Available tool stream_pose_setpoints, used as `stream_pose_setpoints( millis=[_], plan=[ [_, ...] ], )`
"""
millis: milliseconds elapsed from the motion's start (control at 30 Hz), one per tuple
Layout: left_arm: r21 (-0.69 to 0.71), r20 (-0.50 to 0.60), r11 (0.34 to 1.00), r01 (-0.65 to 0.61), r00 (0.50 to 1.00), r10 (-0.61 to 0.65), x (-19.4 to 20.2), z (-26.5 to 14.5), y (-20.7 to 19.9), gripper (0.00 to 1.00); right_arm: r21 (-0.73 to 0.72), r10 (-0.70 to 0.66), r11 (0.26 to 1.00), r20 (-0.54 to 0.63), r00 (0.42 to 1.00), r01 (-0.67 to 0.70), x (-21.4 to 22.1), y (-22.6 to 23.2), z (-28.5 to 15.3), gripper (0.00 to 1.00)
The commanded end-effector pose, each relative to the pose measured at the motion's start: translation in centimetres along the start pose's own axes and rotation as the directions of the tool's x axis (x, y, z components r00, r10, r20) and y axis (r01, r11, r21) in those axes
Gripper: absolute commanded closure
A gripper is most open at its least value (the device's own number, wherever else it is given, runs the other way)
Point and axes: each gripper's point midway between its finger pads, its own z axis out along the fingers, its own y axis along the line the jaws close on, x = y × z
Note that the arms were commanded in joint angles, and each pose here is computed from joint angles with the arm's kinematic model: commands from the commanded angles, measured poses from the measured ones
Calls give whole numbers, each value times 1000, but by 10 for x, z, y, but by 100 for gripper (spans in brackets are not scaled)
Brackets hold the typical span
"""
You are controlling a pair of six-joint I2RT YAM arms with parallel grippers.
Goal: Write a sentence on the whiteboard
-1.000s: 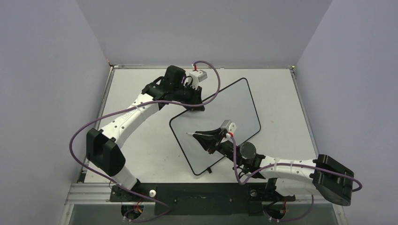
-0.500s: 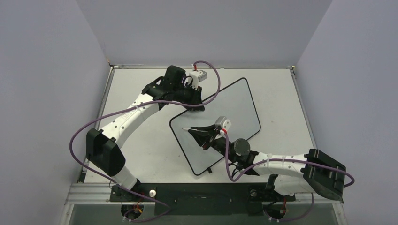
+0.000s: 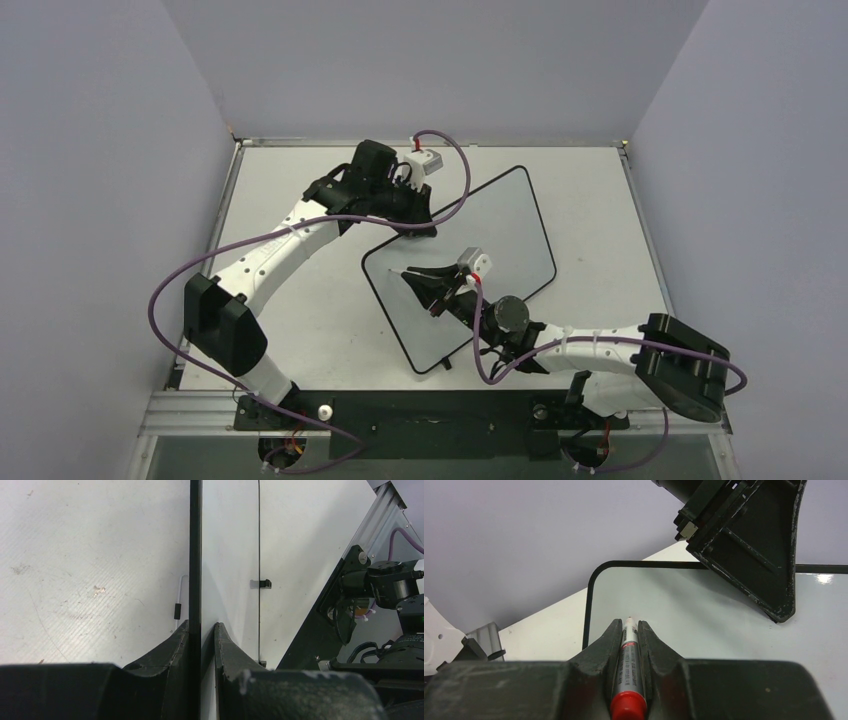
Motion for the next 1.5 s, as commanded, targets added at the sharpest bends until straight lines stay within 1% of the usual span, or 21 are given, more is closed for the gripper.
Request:
stream_pose_setpoints(
  millis=[0,867,1100,1467],
  plan=[
    [-174,26,975,-139,989,145,-11,-6,31,100,9,15,1000,52,999,-15,-10,-1,3,100],
    [-189,26,972,-143,988,151,-12,-8,32,100,37,46,998,-76,996,-43,43,-6,-29,100],
    [-188,23,972,-144,988,151,-11,-8,32,100,35,44,999,-74,996,-42,41,-3,-28,100],
    [-185,22,972,-147,988,154,-10,-7,30,100,43,3,999,-33,999,-2,17,-1,-11,100]
  ],
)
